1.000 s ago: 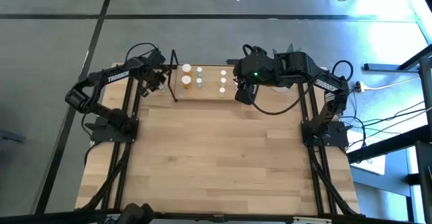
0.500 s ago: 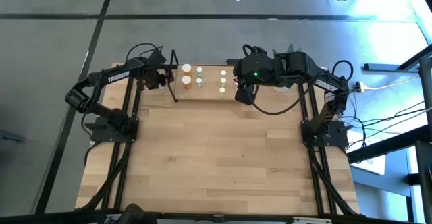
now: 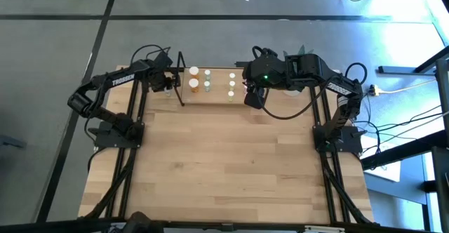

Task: Pick and place medicine bottles onto shelf by color
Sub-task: Put the blue pill bottle on the shelf aligned with the other blue pill bottles

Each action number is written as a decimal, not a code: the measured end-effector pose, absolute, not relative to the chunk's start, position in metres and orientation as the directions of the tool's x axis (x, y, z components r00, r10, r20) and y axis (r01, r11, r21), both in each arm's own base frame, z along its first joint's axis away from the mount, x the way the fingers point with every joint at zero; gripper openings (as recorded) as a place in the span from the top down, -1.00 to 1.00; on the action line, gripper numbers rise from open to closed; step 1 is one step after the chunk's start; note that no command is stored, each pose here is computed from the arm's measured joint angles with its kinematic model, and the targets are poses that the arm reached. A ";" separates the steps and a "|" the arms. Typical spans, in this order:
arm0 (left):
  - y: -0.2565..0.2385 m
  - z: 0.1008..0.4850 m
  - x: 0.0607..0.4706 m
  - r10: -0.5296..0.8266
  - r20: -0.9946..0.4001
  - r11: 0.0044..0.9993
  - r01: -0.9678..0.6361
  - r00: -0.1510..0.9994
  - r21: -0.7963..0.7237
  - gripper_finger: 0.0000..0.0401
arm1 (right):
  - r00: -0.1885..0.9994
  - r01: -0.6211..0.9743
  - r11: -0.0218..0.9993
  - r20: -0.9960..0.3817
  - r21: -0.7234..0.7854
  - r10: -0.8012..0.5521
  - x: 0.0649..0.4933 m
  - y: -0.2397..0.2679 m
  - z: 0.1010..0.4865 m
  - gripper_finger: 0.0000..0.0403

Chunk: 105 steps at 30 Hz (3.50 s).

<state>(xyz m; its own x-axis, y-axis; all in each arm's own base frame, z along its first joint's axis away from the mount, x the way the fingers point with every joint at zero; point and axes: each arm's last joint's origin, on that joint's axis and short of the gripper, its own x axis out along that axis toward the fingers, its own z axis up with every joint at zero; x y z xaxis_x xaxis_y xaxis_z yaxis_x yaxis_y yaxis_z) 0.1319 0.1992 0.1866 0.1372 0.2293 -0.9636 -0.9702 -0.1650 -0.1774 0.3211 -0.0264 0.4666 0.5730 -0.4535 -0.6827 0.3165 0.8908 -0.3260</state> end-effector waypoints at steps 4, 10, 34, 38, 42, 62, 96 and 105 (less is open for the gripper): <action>0.200 0.187 0.131 0.250 -0.962 -0.172 -0.973 0.110 -0.155 0.47 | 0.573 0.316 0.891 -0.683 -0.327 -0.454 0.321 -0.026 0.467 0.02; 0.200 0.187 0.131 0.262 -0.961 -0.194 -0.970 0.091 -0.145 0.47 | 0.573 0.317 0.890 -0.683 -0.326 -0.454 0.321 -0.027 0.467 0.02; 0.174 0.195 0.110 0.129 -0.987 -0.078 -0.994 -0.092 0.083 0.47 | 0.573 0.316 0.891 -0.683 -0.327 -0.454 0.321 -0.026 0.467 0.02; 0.168 0.205 0.107 0.145 -0.989 -0.032 -0.999 -0.040 0.036 0.47 | 0.573 0.316 0.891 -0.683 -0.327 -0.454 0.321 -0.026 0.467 0.02; 0.156 0.216 0.101 0.126 -0.992 0.035 -0.999 -0.017 0.022 0.48 | 0.573 0.316 0.891 -0.683 -0.326 -0.453 0.321 -0.026 0.467 0.02; 0.091 0.251 0.088 0.043 -0.989 0.464 -0.880 0.139 -0.104 0.48 | 0.573 0.317 0.891 -0.683 -0.326 -0.454 0.321 -0.026 0.467 0.02; 0.010 0.225 0.222 -0.068 -0.890 0.652 -0.655 0.452 -0.382 0.48 | 0.650 -0.278 0.960 -0.742 -0.030 0.164 0.323 -0.008 0.465 0.02; 0.009 0.193 0.257 -0.112 -0.882 0.635 -0.650 0.457 -0.417 0.47 | 0.642 -0.328 0.944 -0.730 0.012 0.233 0.323 -0.006 0.465 0.02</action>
<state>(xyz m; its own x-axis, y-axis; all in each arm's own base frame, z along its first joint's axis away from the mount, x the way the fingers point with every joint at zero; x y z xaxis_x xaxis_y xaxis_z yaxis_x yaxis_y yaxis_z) 0.2572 0.0094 0.1932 0.4571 -0.1120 -0.8823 -0.6503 0.6347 -0.4175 0.3230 -0.0064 0.4652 0.6422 0.2329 -0.7303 -0.3284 0.9445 0.0123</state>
